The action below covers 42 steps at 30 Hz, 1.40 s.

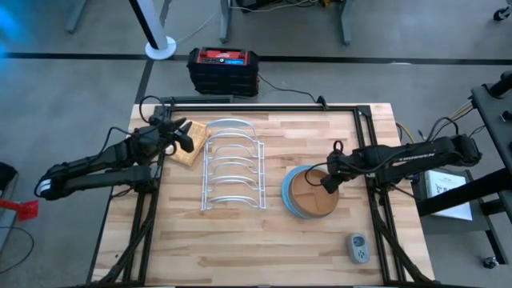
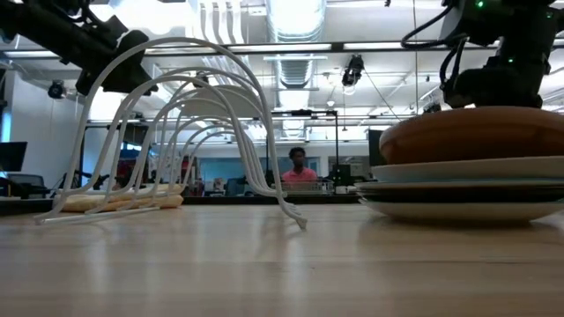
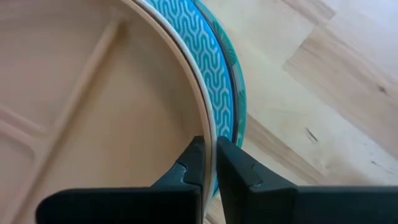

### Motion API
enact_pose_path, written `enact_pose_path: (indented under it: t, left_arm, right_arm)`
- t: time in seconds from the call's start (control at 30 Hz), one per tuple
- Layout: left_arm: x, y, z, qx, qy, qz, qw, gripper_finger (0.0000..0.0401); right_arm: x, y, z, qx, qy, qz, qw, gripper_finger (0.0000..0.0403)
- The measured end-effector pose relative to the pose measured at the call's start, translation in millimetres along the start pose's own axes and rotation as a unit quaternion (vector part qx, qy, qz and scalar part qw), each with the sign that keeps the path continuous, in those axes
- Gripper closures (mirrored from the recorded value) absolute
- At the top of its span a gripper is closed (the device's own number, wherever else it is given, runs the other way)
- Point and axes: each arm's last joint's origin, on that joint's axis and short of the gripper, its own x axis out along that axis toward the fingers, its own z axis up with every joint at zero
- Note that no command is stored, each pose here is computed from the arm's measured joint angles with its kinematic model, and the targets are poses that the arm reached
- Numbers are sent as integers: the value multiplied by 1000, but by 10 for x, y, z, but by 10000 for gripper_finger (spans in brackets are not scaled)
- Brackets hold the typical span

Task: Sort dishes
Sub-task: Put the brown plate into the dishwasher rack

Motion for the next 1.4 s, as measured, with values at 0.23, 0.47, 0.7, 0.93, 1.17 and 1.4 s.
enact_pose_path:
  t: [0.23,0.47,0.7,0.93,1.17,1.4]
  left_arm:
    - [4,-2,-2,1,1,0,1000,285]
    - [2,-3,6,0,0,0,1000,285]
    - [2,-3,4,0,0,0,1000,285]
    - [2,-3,5,0,0,0,1000,285]
    - [2,-3,5,0,0,0,1000,285]
    - [2,-3,5,0,0,0,1000,285]
  right_arm:
    - [-54,21,36,-9,-17,-3,1000,389]
    - [-52,22,36,-6,-17,-3,1000,389]
    - [-52,14,48,-13,-36,-19,999,383]
    - [-53,9,59,-22,-53,-32,998,363]
    - [-39,-4,56,-24,-61,-41,997,344]
    - [-38,-9,55,-45,-61,-47,996,310]
